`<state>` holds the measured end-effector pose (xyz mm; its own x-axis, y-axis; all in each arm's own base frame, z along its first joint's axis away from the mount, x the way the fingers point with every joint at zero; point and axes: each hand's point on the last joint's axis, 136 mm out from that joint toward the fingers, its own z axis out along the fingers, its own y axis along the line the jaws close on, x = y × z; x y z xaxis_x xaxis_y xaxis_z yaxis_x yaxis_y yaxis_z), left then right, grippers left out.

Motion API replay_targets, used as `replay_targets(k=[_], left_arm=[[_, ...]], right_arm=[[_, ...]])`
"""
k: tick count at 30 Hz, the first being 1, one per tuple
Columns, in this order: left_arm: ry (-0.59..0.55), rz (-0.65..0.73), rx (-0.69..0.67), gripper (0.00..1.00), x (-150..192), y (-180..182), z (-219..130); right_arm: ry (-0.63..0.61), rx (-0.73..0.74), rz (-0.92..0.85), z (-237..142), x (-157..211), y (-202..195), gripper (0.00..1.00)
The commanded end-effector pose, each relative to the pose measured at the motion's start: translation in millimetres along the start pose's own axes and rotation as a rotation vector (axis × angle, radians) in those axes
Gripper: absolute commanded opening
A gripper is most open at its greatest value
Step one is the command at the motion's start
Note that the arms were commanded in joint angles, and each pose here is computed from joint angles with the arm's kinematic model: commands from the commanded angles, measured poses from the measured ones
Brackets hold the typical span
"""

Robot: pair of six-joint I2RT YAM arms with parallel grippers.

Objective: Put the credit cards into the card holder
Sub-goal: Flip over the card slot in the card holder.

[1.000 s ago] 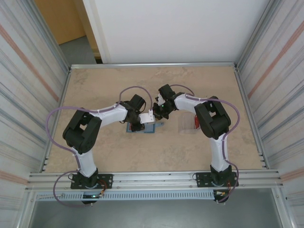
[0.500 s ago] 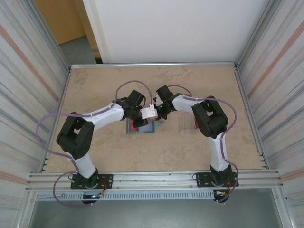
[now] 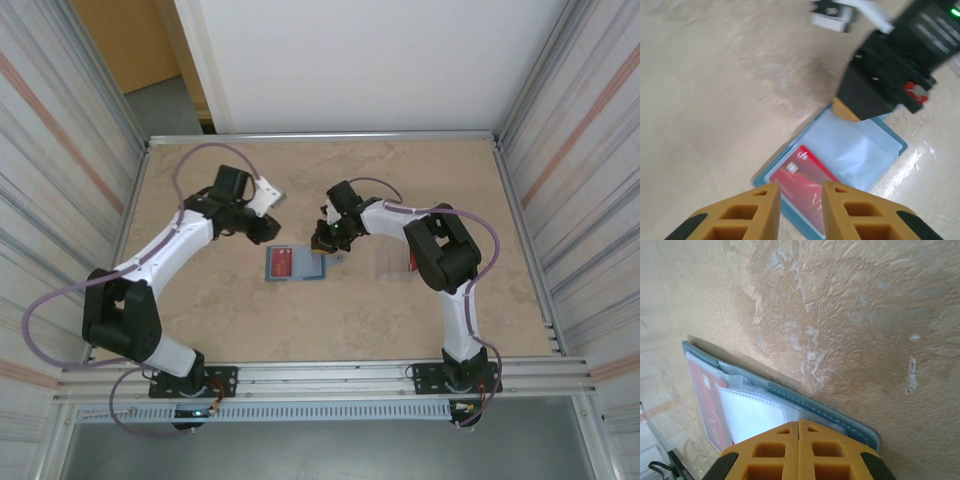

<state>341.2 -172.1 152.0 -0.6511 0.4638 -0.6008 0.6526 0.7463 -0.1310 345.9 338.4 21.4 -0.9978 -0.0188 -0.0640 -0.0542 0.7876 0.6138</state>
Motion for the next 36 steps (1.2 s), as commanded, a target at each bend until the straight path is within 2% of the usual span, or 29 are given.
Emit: replay_targets(k=[1,4,11,22,36], left_arm=[[0.101,-0.376,0.057,0.31,49,9,5],[0.122,-0.501,0.069,0.32,67,24,20],[0.217,-0.621,0.178,0.32,80,16,50],[0.275,-0.628,0.22,0.3,95,5,71],[0.298,-0.642,0.245,0.27,99,1,81]], right_arm=[[0.083,0.139,0.011,9,28,-26,0.0],[0.071,0.116,-0.002,7,24,-15,0.0],[0.059,0.057,-0.004,3,18,2,0.0],[0.033,0.005,-0.026,-10,9,27,0.0],[0.044,-0.037,-0.06,-7,14,52,0.0]])
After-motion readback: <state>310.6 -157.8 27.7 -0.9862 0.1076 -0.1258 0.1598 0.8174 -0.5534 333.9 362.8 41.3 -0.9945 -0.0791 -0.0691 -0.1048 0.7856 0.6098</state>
